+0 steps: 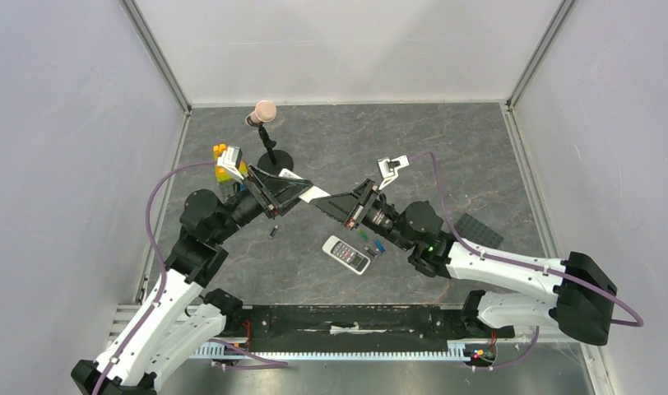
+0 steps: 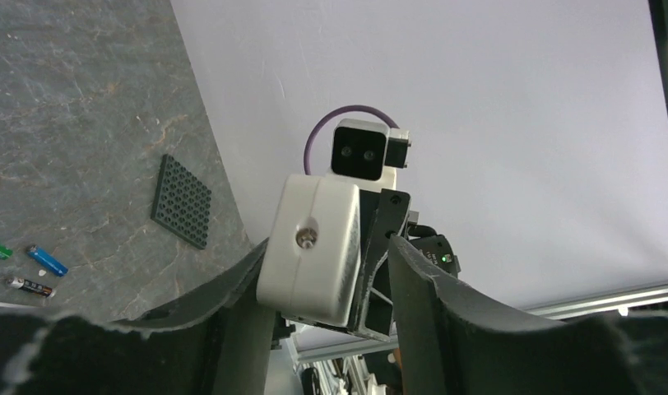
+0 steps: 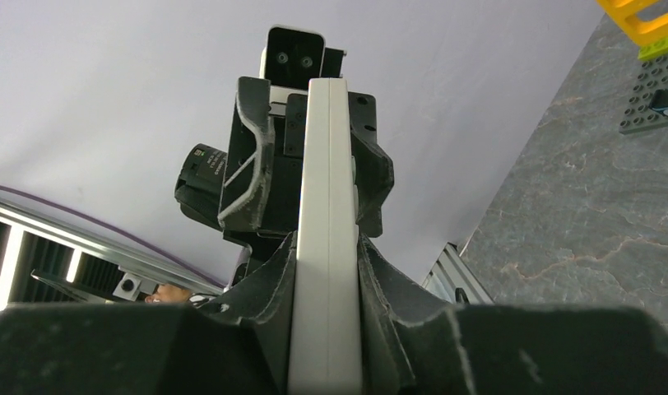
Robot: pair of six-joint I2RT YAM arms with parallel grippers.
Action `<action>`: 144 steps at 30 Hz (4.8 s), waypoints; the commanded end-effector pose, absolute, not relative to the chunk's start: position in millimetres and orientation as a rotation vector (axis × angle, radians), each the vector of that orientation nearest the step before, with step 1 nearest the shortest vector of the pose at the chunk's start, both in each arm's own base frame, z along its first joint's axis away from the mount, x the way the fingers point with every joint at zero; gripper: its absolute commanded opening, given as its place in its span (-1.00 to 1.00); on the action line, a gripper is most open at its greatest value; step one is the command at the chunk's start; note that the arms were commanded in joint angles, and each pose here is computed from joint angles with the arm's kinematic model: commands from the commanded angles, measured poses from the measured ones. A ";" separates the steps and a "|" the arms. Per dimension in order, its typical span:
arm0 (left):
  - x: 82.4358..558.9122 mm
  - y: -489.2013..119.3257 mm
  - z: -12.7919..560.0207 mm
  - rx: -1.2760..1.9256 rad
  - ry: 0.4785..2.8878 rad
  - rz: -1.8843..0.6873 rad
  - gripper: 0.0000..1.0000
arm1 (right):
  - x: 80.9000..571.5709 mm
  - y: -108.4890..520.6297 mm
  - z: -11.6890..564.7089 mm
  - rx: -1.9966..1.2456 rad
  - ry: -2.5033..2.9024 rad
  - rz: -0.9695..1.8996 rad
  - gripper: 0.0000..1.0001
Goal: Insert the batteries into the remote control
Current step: Remove the battery cover from the remote control, then place the battery cover at the center of the board.
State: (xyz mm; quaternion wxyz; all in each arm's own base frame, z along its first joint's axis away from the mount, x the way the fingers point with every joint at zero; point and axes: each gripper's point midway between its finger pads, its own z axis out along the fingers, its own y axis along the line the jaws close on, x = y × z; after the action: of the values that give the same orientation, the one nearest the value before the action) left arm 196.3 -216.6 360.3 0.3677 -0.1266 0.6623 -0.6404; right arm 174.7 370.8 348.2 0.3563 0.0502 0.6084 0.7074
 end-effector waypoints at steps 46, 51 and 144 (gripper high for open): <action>208.7 -178.9 349.8 -0.476 1.490 -1.510 -0.96 | 168.1 343.1 313.1 0.236 1.570 1.909 -0.62; 213.5 -157.5 341.5 -0.614 1.412 -1.472 -0.96 | 165.8 339.9 318.2 0.225 1.524 1.932 -0.65; 187.5 -242.3 239.9 0.365 1.889 -1.379 -0.96 | 264.6 178.6 103.2 -0.009 2.311 0.455 0.19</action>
State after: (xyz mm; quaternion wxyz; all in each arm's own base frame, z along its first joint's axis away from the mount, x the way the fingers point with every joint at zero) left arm 207.9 -223.5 195.4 0.3600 -0.0003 0.7948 -0.4885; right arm 254.7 147.3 70.3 0.3574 0.1227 0.9113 0.1635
